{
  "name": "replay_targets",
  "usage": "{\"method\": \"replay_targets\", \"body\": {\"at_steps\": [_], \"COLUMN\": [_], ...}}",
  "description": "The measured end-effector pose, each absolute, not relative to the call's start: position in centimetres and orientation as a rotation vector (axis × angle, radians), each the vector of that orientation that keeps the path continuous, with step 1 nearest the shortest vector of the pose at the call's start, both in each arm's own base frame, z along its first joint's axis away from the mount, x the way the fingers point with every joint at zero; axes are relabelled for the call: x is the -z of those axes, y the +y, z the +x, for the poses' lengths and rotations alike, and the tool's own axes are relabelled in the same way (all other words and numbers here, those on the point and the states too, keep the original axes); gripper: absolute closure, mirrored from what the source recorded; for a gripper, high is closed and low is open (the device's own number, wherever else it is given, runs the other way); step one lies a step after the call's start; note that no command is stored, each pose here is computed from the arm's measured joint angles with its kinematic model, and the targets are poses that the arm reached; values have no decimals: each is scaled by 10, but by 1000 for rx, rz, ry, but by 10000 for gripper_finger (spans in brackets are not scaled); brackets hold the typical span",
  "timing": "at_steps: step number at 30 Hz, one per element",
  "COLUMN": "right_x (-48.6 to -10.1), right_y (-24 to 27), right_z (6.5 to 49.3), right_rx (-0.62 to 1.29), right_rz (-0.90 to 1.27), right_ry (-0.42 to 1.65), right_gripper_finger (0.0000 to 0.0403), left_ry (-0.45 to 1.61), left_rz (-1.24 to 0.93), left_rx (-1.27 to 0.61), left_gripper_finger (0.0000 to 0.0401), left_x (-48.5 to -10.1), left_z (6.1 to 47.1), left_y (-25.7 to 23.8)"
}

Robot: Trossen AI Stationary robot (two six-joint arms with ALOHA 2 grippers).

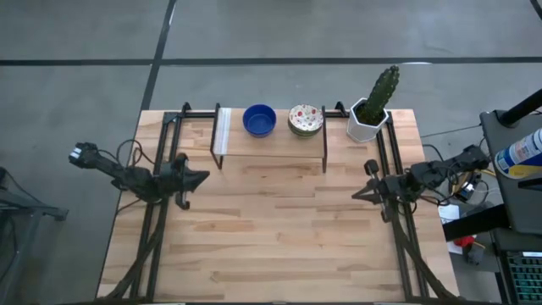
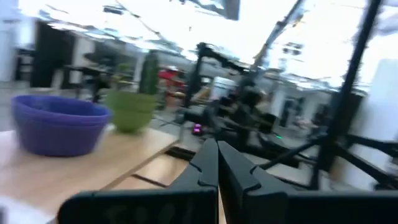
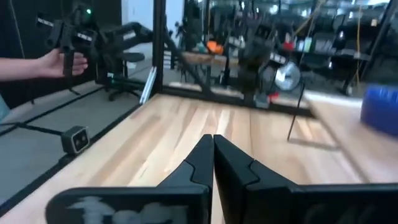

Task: Pick & Place Mini bowls
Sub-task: Return to Home Position

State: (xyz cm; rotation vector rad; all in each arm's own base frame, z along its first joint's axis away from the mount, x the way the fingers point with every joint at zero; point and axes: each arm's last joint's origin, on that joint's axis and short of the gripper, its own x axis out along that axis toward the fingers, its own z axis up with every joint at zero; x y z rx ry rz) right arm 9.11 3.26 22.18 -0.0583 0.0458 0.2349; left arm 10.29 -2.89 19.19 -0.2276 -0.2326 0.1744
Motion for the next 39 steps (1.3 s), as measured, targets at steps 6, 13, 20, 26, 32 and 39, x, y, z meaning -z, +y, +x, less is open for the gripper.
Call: {"method": "replay_targets", "body": {"at_steps": [6,13,20,26,32,39], "right_x": [-200,-176,-160,-159,-158,-158], "right_y": [33,34,35,36,36,36], "right_z": [91,95,97,98,99,99], "right_rx": [-228,-222,-219,-218,-217,-217], "right_rz": [69,72,60,53,52,51], "right_ry": [109,187,227,249,253,256], "right_gripper_finger": [394,394,394,394,394,394], "left_ry": [-232,-233,-233,-231,-231,-230], "left_rz": [-241,-242,-244,-242,-242,-242], "left_rx": [-230,-230,-229,-229,-229,-229], "left_gripper_finger": [401,401,401,401,401,401], "left_x": [-191,-191,-191,-191,-191,-191], "left_z": [103,103,103,103,103,103], "left_y": [-27,-27,-27,-27,-27,-27]}}
